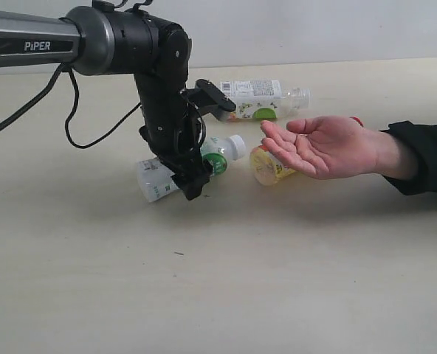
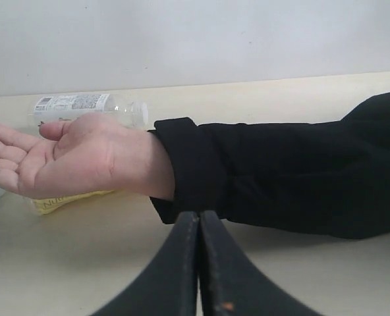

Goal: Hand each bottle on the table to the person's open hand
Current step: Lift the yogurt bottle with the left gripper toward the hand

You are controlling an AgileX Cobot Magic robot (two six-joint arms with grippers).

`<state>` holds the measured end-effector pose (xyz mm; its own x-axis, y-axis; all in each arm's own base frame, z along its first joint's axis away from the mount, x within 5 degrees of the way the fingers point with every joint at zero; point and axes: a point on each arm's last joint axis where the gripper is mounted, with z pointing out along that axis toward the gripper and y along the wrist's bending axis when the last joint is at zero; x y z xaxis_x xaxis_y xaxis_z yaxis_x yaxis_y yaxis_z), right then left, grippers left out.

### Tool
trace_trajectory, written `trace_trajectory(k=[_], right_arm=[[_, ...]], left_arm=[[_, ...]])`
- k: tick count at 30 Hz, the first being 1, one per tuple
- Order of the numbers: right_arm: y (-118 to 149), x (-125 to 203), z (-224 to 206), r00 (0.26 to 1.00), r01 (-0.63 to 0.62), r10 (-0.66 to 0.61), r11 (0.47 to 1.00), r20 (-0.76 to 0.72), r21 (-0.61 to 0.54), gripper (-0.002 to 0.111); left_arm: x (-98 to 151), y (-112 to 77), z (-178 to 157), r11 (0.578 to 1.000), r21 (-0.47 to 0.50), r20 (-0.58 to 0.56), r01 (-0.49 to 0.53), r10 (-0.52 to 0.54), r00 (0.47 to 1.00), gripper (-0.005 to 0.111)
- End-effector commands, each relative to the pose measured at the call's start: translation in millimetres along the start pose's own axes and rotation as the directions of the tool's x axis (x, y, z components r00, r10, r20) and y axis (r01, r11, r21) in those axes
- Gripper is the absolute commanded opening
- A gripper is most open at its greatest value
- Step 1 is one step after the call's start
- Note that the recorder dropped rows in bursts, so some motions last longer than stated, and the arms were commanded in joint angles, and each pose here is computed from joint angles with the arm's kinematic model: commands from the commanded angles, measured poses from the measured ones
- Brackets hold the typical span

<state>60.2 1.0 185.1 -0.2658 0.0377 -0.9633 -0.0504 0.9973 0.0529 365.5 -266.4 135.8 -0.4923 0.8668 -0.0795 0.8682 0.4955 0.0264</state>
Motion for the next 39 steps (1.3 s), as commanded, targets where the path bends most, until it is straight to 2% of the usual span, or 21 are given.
trace_trajectory(k=[1, 3, 8, 13, 18, 25, 28, 33, 37, 39], right_arm=[[0, 1, 1, 1.000, 0.004, -0.004, 1.000, 0.003, 0.001, 0.000], [0, 1, 1, 1.000, 0.004, -0.004, 1.000, 0.003, 0.001, 0.000], [0, 1, 1, 1.000, 0.004, -0.004, 1.000, 0.003, 0.001, 0.000], [0, 1, 1, 1.000, 0.004, -0.004, 1.000, 0.003, 0.001, 0.000], [0, 1, 1, 1.000, 0.004, -0.004, 1.000, 0.003, 0.001, 0.000], [0, 1, 1, 1.000, 0.004, -0.004, 1.000, 0.003, 0.001, 0.000], [0, 1, 1, 1.000, 0.004, -0.004, 1.000, 0.003, 0.001, 0.000], [0, 1, 1, 1.000, 0.004, -0.004, 1.000, 0.003, 0.001, 0.000], [0, 1, 1, 1.000, 0.004, -0.004, 1.000, 0.003, 0.001, 0.000], [0, 1, 1, 1.000, 0.004, -0.004, 1.000, 0.003, 0.001, 0.000]], left_arm=[[0, 0.5, 1, 1.000, 0.005, 0.009, 0.013, -0.013, 1.000, 0.066], [0, 0.5, 1, 1.000, 0.005, 0.009, 0.023, -0.023, 1.000, 0.050], [1, -0.1, 1, 0.999, 0.011, -0.006, 0.031, -0.031, 0.999, 0.000], [7, -0.9, -4, 0.997, 0.012, -0.057, 0.070, -0.069, 0.996, 0.000], [10, -5.4, -30, 0.996, 0.018, -0.061, 0.088, -0.087, 0.994, 0.000], [17, -9.7, -90, 0.985, -0.005, 0.043, 0.175, -0.174, 0.984, 0.000], [20, -14.4, -115, 0.974, 0.017, 0.105, 0.224, -0.225, 0.969, 0.000], [18, -40.5, -150, 0.957, 0.066, 0.195, 0.281, -0.289, 0.937, 0.000], [11, -67.5, -163, 0.881, 0.129, 0.215, 0.454, -0.472, 0.855, 0.000], [7, -80.1, -164, 0.851, 0.155, 0.207, 0.502, -0.525, 0.826, 0.000]])
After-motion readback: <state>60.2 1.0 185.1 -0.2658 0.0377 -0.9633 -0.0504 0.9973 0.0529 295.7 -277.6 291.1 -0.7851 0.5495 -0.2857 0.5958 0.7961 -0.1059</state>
